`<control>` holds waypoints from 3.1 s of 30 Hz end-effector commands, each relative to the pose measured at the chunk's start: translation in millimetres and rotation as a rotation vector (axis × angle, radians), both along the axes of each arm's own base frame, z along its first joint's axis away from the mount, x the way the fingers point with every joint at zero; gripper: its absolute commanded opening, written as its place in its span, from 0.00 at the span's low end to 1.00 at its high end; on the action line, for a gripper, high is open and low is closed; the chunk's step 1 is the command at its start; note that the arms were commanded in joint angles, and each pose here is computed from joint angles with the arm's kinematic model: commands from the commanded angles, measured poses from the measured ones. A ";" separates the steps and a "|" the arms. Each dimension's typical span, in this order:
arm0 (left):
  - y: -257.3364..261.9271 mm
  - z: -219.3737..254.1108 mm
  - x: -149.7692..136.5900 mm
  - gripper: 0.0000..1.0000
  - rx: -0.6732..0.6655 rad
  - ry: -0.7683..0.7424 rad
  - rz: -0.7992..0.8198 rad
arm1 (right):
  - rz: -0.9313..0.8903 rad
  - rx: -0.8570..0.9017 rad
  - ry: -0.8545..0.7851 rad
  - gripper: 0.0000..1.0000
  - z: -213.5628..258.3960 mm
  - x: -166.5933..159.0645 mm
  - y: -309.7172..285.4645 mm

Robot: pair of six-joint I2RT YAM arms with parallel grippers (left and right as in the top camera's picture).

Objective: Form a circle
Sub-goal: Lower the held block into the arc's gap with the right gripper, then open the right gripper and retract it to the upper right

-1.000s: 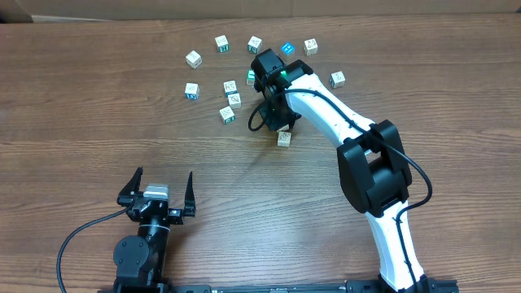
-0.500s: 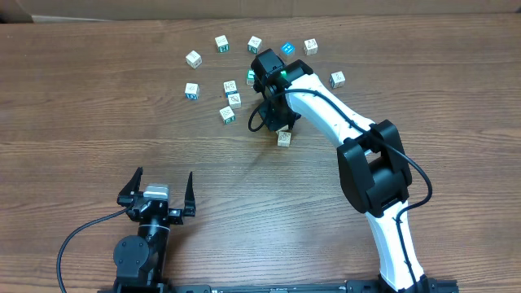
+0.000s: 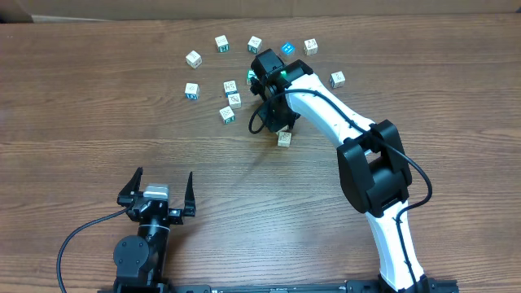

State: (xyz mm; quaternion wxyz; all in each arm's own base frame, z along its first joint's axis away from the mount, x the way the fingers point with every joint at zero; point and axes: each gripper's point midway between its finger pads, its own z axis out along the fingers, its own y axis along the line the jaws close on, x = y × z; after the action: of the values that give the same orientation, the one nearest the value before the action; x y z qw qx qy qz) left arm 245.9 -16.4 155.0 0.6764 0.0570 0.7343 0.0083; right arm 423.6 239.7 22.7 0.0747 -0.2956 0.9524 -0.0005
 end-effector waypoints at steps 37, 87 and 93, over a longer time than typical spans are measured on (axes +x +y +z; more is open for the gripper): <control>1.9 0.9 -0.2 0.99 0.022 -0.009 0.007 | 0.163 0.008 -0.047 0.29 17.9 6.8 5.8; 1.9 0.9 -0.2 1.00 0.022 -0.009 0.007 | -1.008 0.118 -0.077 1.00 52.4 81.5 -270.0; 1.9 0.9 -0.2 1.00 0.022 -0.009 0.007 | -1.007 0.119 -0.077 1.00 52.4 81.6 -269.8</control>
State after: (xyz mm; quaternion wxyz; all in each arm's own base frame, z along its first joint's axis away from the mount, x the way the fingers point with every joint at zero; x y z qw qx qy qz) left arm 245.9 -16.4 155.0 0.6764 0.0570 0.7343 0.0083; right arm 498.1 -29.3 56.6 0.0924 0.2032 0.9748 0.0038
